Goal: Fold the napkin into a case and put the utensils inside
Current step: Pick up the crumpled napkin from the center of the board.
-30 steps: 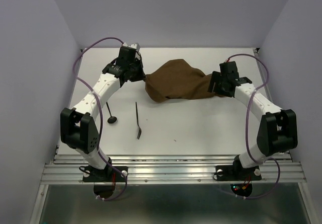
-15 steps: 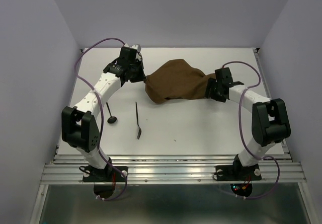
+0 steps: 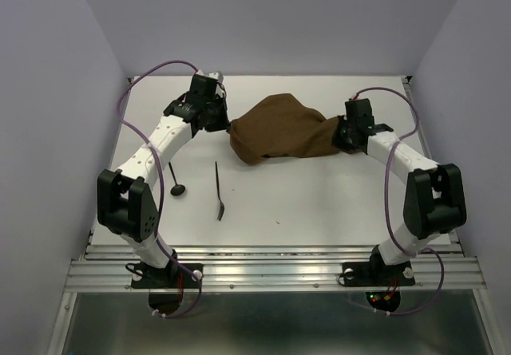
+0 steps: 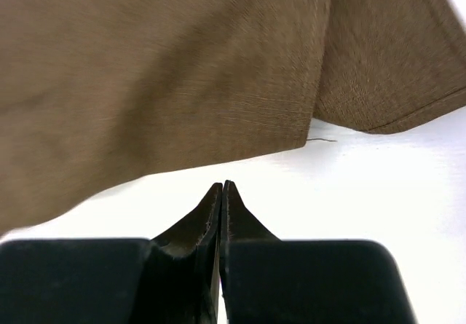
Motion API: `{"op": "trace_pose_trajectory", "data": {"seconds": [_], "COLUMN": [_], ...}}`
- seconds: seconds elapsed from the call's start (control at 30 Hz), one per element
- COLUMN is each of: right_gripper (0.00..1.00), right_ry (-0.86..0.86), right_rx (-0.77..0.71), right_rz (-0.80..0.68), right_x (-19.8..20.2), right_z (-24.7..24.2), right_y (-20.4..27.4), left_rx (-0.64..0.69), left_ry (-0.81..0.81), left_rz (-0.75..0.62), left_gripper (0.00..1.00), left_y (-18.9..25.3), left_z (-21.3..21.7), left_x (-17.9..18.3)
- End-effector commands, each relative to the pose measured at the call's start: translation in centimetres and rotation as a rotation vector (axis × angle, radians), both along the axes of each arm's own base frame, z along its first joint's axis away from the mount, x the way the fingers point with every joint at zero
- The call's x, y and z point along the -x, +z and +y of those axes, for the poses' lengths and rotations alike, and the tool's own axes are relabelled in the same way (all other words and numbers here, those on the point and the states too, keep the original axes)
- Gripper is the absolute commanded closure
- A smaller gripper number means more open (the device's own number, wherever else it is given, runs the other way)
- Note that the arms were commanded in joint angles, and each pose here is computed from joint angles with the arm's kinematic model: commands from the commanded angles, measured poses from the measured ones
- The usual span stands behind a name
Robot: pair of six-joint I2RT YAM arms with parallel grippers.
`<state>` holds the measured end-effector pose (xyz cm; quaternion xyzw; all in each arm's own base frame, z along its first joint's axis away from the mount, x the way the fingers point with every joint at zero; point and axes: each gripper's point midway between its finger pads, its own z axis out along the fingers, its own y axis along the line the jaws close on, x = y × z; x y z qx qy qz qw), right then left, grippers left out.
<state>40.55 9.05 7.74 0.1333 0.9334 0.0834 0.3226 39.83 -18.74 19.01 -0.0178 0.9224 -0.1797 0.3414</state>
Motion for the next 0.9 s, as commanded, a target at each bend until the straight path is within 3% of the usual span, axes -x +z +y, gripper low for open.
{"op": "trace_pose_trajectory", "data": {"seconds": [0.0, 0.13, 0.17, 0.23, 0.27, 0.3, 0.37, 0.87], "right_gripper": [0.99, 0.99, 0.94, 0.77, 0.51, 0.39, 0.25, 0.22], "right_ry": [0.016, -0.001, -0.005, -0.024, -0.029, -0.028, -0.026, -0.075], "right_rx": [-0.052, -0.03, -0.022, -0.012, -0.015, -0.031, -0.045, 0.096], "right_rz": [-0.229, -0.303, -0.284, -0.239, -0.208, -0.173, -0.153, -0.06], "right_x": [-1.0, -0.3, -0.1, 0.0, 0.3, 0.3, 0.2, -2.0], "right_z": [0.5, -0.3, -0.5, -0.7, -0.6, -0.3, 0.0, -2.2], "right_y": [10.2, 13.5, 13.0, 11.2, 9.9, 8.6, 7.4, 0.2], "left_rx": [-0.008, -0.003, 0.001, 0.008, 0.01, 0.009, 0.009, -0.006], "left_ry": [0.02, 0.013, 0.013, 0.002, 0.002, 0.002, -0.002, -0.008], "left_rz": [-0.122, -0.139, -0.139, -0.135, -0.134, -0.127, -0.123, -0.131], "left_gripper": [1.0, 1.0, 1.0, 1.0, 1.0, 1.0, 1.0, 1.0], "left_y": [4.8, 5.6, 5.7, 5.6, 5.5, 5.2, 5.0, 3.6], "left_z": [0.8, 0.6, 0.6, 0.3, 0.3, 0.3, 0.2, 0.5], "left_x": [0.0, -0.3, -0.4, -0.3, -0.3, -0.3, -0.2, 0.1]}}
